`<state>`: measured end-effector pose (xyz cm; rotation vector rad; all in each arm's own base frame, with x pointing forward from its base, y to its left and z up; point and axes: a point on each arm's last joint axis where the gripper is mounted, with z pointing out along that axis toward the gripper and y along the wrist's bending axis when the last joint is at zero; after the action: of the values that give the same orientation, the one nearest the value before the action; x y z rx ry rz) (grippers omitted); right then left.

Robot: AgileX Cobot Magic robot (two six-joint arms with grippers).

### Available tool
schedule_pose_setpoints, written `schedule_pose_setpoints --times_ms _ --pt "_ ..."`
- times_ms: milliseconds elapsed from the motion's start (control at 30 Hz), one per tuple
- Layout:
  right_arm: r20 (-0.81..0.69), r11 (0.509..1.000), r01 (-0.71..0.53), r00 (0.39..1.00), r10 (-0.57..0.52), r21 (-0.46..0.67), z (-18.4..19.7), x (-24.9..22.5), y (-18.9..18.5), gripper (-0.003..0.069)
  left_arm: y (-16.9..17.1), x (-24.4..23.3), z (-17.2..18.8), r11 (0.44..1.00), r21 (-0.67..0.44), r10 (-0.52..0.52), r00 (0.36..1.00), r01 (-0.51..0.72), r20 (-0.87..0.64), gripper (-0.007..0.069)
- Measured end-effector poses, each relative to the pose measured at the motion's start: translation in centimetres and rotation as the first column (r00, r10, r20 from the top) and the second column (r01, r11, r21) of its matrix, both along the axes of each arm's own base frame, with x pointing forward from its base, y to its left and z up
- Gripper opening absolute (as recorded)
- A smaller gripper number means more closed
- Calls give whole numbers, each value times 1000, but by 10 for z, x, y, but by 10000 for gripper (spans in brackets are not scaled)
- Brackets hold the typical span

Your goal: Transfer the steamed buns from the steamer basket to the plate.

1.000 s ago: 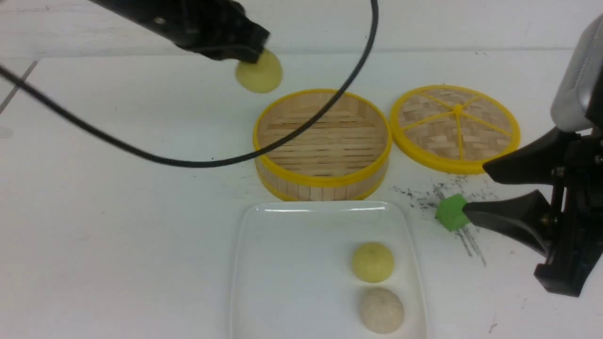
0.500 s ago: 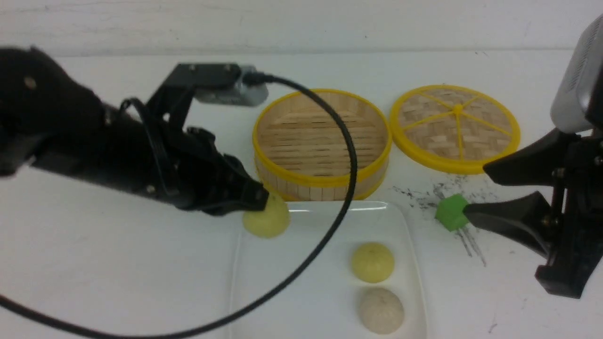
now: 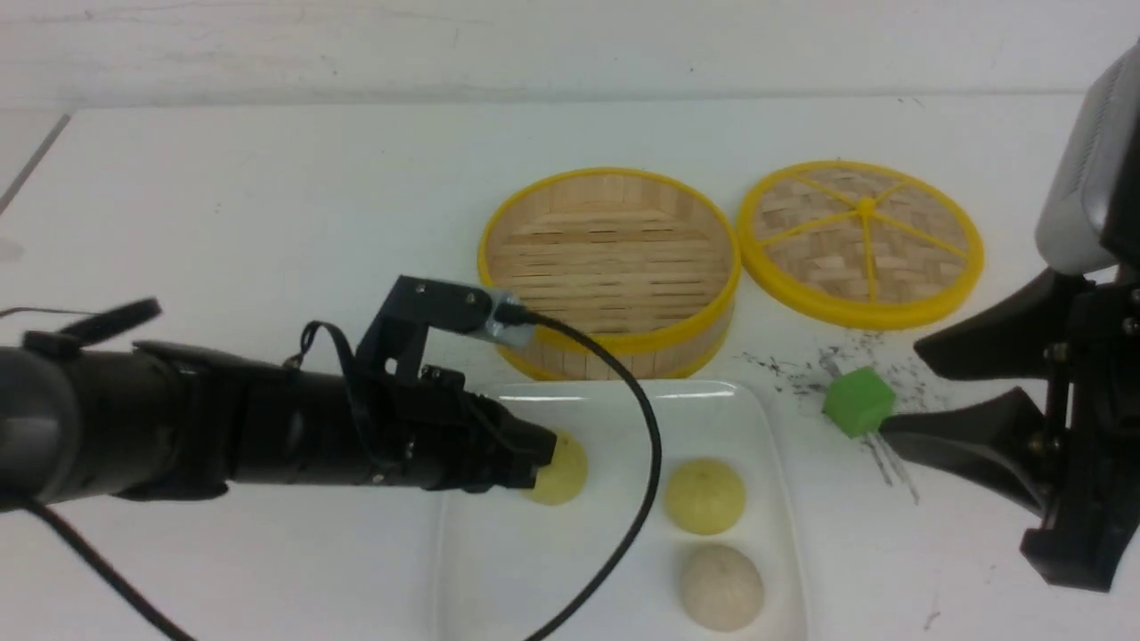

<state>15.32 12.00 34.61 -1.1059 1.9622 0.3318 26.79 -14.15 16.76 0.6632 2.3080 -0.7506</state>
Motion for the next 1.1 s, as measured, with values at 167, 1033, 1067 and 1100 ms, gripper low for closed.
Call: schedule_pose_setpoints --times_ms 167,1033,1067,1100 --pt "-21 1000 -6 1000 6 -2 -1 -1 0 400 0 4 -15 999 32 4 1000 -4 -15 18" --pt "-28 1000 -8 1000 8 -6 -2 -2 0 400 13 -28 120 986 -165 93 933 -36 348 571" --pt "-28 1000 -8 1000 8 -6 -2 -2 0 400 14 -30 124 985 -170 94 928 -34 360 571" --pt "-28 1000 -8 1000 8 -6 -2 -2 0 400 18 -39 148 980 -198 115 894 -31 433 545"
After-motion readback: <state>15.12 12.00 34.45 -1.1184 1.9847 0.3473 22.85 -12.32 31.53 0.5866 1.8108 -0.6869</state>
